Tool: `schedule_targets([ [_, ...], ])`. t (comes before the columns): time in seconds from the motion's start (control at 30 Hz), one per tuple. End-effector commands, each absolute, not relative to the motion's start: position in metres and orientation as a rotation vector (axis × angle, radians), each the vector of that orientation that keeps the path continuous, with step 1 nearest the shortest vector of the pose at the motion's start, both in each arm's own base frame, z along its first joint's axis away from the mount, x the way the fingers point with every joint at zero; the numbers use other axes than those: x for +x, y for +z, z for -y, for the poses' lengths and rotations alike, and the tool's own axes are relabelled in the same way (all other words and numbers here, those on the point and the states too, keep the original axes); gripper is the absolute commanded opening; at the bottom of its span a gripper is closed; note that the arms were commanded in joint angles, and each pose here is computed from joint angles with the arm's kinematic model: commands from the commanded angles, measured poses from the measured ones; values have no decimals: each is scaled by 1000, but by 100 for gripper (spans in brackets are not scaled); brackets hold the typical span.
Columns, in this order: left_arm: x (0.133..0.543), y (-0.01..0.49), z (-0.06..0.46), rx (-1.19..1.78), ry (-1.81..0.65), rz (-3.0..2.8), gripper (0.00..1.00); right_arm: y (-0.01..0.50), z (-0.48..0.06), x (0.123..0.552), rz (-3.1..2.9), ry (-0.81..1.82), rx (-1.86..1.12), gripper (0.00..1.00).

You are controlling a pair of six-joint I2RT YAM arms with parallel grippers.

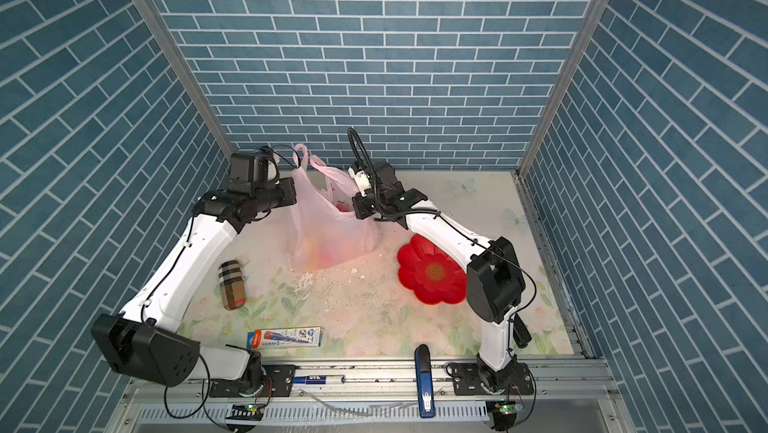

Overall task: Take fruits out of the plastic bag
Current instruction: Pick up the plastic bag from the top-center of the table, then place the plastic bag at the top-center of the table.

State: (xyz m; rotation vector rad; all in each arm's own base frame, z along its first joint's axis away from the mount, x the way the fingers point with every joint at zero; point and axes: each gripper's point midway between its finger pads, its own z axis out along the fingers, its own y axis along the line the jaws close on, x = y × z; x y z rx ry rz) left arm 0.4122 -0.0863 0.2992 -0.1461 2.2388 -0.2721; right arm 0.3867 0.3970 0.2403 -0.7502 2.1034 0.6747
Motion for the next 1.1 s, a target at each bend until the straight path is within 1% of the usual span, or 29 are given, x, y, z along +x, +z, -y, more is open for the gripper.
schedule_targets([
  [0.0, 435, 310, 88, -121, -301, -2209, 0, 275, -389, 393, -2024, 678, -648, 0],
  [0.2, 475, 319, 94, -111, -352, -2190, 0, 296, -392, 400, -1971, 658, -664, 0],
  [0.3, 490, 321, 99, -96, -372, -2185, 0, 297, -394, 404, -1967, 658, -660, 0],
  [0.47, 497, 314, 103, -94, -398, -2201, 0, 291, -392, 401, -1973, 681, -629, 0],
  [0.7, 460, 288, 104, -136, -462, -2246, 0, 251, -382, 389, -2066, 706, -578, 0],
  [0.87, 421, 263, 106, -154, -519, -2291, 0, 230, -374, 376, -2113, 727, -530, 0],
  [1.07, 366, 247, 108, -161, -564, -2326, 0, 212, -371, 364, -2166, 752, -499, 0],
])
